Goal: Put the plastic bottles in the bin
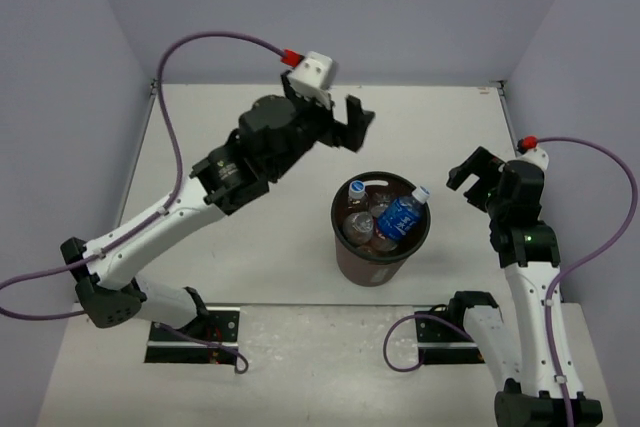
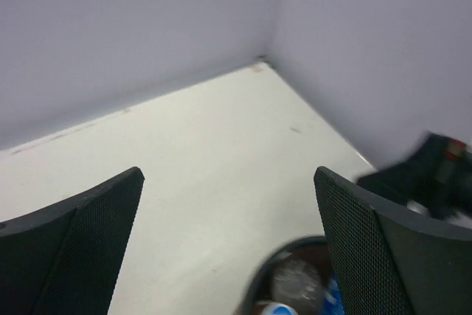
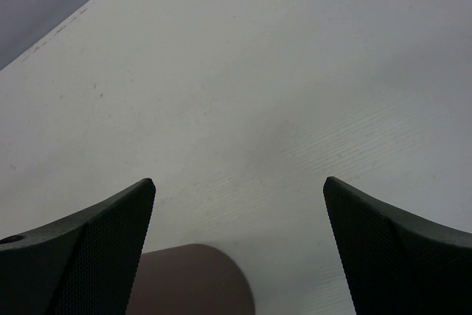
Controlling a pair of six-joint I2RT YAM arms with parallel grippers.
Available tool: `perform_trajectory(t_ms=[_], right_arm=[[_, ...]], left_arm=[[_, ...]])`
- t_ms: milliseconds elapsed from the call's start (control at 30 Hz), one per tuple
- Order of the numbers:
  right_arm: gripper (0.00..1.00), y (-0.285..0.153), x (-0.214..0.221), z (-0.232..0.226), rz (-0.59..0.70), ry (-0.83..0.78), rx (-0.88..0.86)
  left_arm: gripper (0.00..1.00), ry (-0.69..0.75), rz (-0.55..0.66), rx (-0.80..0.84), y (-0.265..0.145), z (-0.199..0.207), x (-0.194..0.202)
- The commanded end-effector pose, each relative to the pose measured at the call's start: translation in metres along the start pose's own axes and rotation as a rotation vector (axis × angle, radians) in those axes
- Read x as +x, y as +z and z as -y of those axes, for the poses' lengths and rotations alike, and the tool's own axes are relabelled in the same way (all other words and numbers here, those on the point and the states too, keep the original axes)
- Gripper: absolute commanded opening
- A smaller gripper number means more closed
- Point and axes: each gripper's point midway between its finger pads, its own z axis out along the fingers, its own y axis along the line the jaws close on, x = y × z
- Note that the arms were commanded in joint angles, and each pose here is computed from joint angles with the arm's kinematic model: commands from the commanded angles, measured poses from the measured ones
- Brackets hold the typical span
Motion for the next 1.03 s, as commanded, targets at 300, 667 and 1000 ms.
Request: perform_trajectory(t_ms=[300,667,1000], right_arm=[[0.99,-0.006,-0.018,0.022,0.107,0.022,0.119],[0.99,-0.017,-0.013,0.021,0.23,0.08,0.027],[0.99,-0.023,-0.016,0.019,0.274,0.089,-0.006]], left_arm=[[1.0,-0.339,-0.147,-0.968,-0.141,-0.306,0.108],[1.0,-0.351,-0.05,-1.066,-0.205,-0.321,0.148],[1.0,-0.345,0.06,-1.006,-0.215,-0.307,0.129]])
